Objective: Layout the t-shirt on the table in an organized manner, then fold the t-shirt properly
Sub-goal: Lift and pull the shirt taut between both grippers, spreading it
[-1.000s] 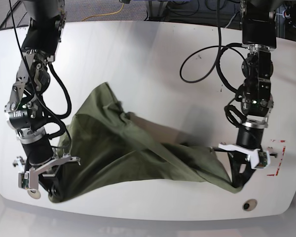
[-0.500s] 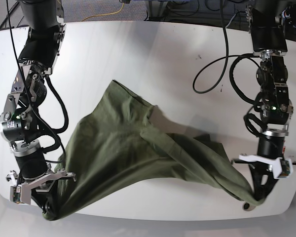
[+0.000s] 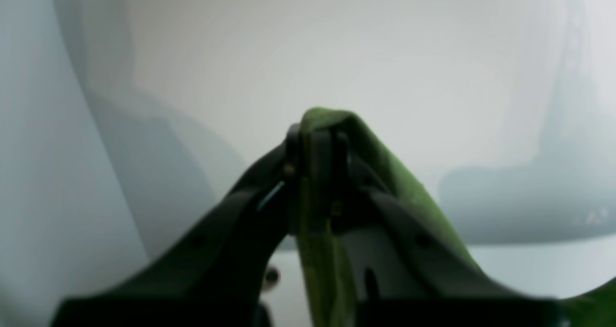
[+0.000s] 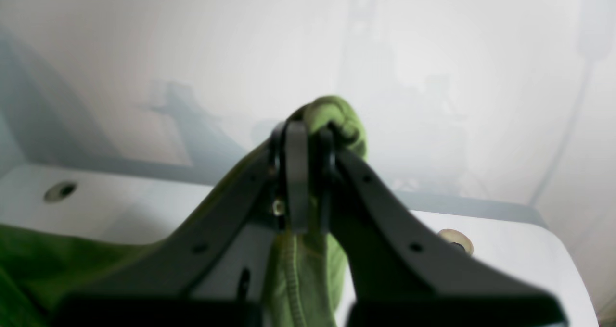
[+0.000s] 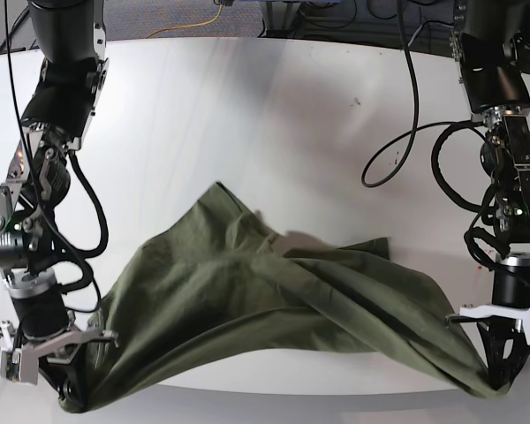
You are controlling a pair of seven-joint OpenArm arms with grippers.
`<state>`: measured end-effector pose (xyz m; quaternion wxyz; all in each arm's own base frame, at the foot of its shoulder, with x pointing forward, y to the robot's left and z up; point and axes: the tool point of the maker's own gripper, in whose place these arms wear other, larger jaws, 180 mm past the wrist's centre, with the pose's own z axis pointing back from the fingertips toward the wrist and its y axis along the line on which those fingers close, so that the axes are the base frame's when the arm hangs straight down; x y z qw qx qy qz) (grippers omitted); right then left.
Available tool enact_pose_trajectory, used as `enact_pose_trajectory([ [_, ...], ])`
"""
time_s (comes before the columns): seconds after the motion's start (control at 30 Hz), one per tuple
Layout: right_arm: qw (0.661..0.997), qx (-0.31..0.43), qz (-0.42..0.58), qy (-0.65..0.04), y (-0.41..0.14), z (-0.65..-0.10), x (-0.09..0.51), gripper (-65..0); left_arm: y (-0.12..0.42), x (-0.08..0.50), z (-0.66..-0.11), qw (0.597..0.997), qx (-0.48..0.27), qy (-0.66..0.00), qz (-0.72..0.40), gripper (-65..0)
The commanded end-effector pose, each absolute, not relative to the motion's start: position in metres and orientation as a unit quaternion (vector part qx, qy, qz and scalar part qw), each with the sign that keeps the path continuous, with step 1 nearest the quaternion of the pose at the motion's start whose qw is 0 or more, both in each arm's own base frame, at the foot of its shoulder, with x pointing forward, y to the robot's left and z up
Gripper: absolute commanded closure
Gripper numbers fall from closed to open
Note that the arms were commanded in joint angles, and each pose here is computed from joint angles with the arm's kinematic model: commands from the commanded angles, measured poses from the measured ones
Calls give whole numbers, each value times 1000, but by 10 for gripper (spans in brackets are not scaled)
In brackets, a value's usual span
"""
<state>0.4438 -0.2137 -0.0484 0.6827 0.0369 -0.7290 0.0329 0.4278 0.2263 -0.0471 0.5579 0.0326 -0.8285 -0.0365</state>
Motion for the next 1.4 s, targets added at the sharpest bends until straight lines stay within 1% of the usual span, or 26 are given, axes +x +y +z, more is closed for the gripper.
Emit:
enact_pose_trajectory([
  [0.0, 655, 33, 28, -754, -221, -22, 449, 0, 227, 424, -14, 520, 36, -852, -39, -1],
  [0.17, 659, 35, 15, -751, -232, -17, 462, 0, 228, 428, 5, 511, 36, -858, -35, -1],
  [0.37, 668, 37, -8, -743, -250, -13, 483, 0, 232, 437, 31, 509, 40, -859, -29, -1],
  [0.53, 662, 42, -28, -748, -264, 8, 500, 0, 238, 445, 49, 503, 40, -863, -19, -1],
  [0.73, 650, 28, -35, -759, -281, 34, 500, 0, 240, 444, 77, 479, 41, -877, -16, -1],
  [0.8, 652, 29, -34, -757, -281, 33, 500, 0, 240, 443, 80, 476, 41, -879, -16, -1],
  [0.9, 669, 29, -34, -742, -280, 24, 501, 0, 240, 443, 80, 477, 42, -878, -16, -1],
  [0.93, 681, 30, -33, -731, -280, 16, 501, 0, 240, 444, 76, 481, 42, -876, -16, -1],
  [0.97, 687, 30, -33, -725, -280, 11, 501, 0, 241, 446, 72, 486, 42, -873, -15, -1],
  [1.0, 702, 30, -33, -711, -279, -5, 501, 0, 241, 449, 60, 503, 42, -863, -16, -1],
  [1.13, 725, 25, -26, -688, -275, -36, 494, 0, 241, 454, 31, 544, 42, -838, -16, -1],
  [1.37, 766, 18, -8, -642, -262, -105, 467, 0, 242, 453, -40, 611, 40, -791, -17, -1],
])
